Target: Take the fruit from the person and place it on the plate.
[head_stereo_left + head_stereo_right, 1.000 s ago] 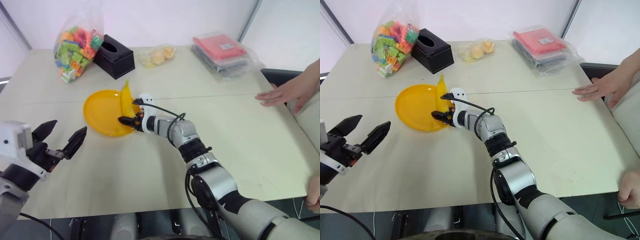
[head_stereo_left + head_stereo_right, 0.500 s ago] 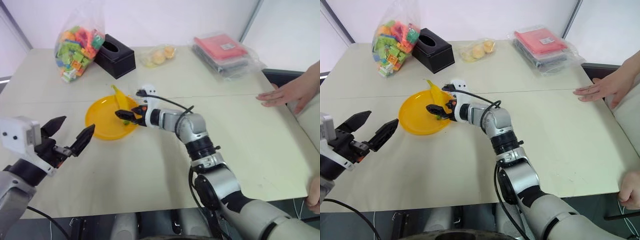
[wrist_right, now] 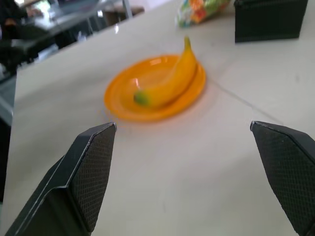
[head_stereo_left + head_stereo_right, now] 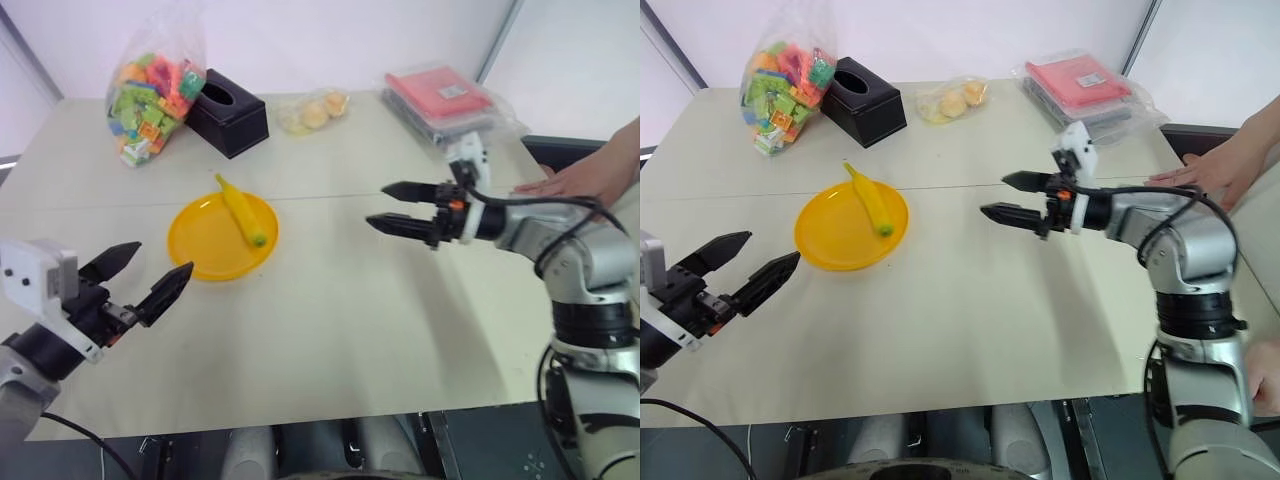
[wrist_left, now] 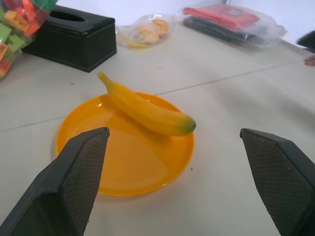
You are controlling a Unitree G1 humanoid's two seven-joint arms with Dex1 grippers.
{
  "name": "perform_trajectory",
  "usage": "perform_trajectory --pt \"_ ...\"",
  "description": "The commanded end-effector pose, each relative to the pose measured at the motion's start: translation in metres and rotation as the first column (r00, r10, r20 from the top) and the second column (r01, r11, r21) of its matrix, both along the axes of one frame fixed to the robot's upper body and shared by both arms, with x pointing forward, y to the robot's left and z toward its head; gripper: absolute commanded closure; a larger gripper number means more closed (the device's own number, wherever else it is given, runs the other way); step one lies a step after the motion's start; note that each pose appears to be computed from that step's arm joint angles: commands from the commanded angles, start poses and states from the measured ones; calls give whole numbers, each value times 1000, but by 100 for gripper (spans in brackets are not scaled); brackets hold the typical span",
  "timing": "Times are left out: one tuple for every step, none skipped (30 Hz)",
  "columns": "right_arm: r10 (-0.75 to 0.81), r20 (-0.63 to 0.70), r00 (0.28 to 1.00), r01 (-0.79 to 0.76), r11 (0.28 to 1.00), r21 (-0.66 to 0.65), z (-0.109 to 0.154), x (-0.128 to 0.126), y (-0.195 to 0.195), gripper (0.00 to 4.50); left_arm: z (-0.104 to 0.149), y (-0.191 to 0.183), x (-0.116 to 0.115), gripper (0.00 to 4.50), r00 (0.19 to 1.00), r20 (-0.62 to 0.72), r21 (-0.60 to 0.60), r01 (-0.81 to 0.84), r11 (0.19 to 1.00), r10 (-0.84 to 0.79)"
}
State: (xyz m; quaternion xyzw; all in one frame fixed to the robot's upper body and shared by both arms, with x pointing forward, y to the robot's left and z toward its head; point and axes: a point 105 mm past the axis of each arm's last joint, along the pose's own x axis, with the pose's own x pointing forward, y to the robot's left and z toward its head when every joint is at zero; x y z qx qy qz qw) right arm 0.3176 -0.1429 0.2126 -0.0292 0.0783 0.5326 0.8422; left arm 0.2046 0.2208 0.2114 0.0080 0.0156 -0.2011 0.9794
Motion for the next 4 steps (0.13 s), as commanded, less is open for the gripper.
perform_trajectory --pt "38 70 997 -40 999 19 17 -11 -3 4 4 -5 2 0 999 21 6 27 1000 -28" --pt "39 74 997 -40 999 17 16 -11 -3 4 4 -6 2 0 999 20 6 32 999 -32" --pt "44 75 996 -46 999 23 17 -13 -1 4 4 -8 3 0 999 24 -6 47 999 -47" --pt "48 75 996 -51 998 29 18 -15 0 4 5 -10 4 0 998 28 -15 59 998 -58"
